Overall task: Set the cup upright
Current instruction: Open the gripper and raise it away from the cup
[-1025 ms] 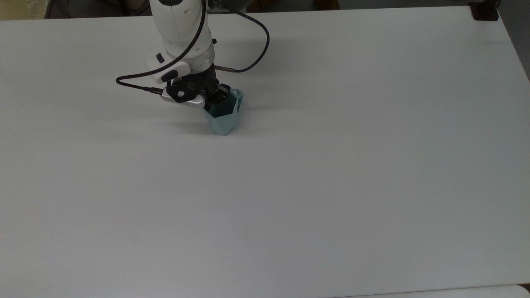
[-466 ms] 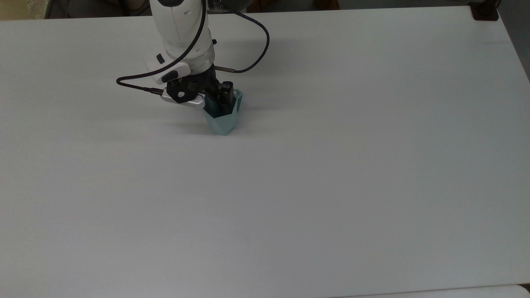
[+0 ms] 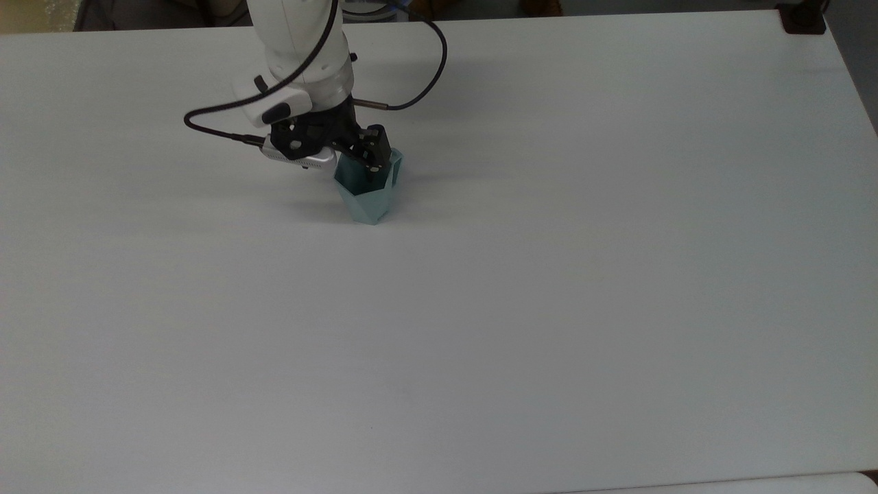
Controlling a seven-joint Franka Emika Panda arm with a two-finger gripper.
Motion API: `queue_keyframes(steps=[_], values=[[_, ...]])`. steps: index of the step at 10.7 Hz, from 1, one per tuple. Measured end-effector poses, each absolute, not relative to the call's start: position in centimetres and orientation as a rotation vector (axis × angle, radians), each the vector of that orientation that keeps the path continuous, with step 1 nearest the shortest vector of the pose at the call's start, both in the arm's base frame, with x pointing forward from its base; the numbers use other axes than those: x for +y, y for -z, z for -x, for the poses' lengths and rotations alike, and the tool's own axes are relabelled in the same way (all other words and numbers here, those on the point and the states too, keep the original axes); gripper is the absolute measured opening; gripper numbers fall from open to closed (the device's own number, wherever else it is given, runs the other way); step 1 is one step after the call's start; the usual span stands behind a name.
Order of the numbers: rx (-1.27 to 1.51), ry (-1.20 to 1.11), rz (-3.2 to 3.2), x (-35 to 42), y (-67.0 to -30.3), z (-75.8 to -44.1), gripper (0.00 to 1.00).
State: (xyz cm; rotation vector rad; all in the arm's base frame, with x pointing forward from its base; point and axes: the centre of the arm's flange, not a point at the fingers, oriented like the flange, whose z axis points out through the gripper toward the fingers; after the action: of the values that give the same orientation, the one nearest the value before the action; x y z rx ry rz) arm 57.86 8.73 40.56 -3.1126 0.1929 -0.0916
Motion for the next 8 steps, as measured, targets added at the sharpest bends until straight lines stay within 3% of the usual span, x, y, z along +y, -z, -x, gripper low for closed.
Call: queue_keyframes(steps=[5, 8], values=[[0.217, 0.338, 3.076, 6.9, -51.4, -57.6, 1.00], [0.051, 0.219, 3.127, 3.2, -58.6, -54.7, 1.00]])
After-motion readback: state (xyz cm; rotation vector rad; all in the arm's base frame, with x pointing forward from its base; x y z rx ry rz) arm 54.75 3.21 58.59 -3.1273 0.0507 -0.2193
